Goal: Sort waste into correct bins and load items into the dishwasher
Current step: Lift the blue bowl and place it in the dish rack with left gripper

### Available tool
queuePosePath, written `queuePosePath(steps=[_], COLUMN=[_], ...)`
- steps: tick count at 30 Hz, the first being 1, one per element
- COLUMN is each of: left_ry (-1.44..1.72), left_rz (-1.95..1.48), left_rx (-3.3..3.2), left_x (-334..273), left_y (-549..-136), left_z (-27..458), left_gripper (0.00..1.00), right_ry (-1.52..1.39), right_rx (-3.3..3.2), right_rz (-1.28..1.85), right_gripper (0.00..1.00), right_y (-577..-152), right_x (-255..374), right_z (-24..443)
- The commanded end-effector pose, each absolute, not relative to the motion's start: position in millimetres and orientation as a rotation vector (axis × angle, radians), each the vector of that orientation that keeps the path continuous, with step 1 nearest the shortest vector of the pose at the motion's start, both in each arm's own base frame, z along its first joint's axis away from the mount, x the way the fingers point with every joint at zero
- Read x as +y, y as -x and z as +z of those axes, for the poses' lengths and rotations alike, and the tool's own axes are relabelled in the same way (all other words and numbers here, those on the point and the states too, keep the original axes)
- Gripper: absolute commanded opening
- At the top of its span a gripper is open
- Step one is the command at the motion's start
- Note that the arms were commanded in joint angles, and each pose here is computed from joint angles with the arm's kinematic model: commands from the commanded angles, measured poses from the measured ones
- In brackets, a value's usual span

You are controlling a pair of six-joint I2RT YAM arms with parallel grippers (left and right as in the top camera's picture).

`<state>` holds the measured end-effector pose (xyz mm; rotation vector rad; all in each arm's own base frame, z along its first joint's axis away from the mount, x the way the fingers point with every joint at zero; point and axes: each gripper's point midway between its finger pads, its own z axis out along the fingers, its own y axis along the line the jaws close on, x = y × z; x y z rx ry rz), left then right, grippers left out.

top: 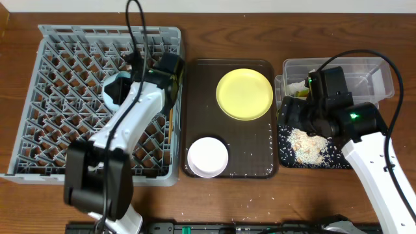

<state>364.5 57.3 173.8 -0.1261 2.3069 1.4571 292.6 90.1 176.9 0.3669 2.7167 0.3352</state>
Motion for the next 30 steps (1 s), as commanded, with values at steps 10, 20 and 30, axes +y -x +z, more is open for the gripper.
queuePosePath(steps=[10,20,30], left_ry=[0.055,0.090,0.049], left_rz=[1.622,1.553,1.682], left_rx=[2.209,2.295,2.175], left_x=[55,56,61], left_y=[-362,-357,-358], left_z=[176,163,183], left_gripper=[0.08,0.07,0.07], right_ry=[-0.384,-0.382,-0.382], right_rx=[2.699,2.686,2.687], right_rz=[0.335,0.341,0.341], right_gripper=[0.85,0.86,0.86], right_y=[-297,-299,-299], right_x=[89,90,90], right_z=[179,181,181])
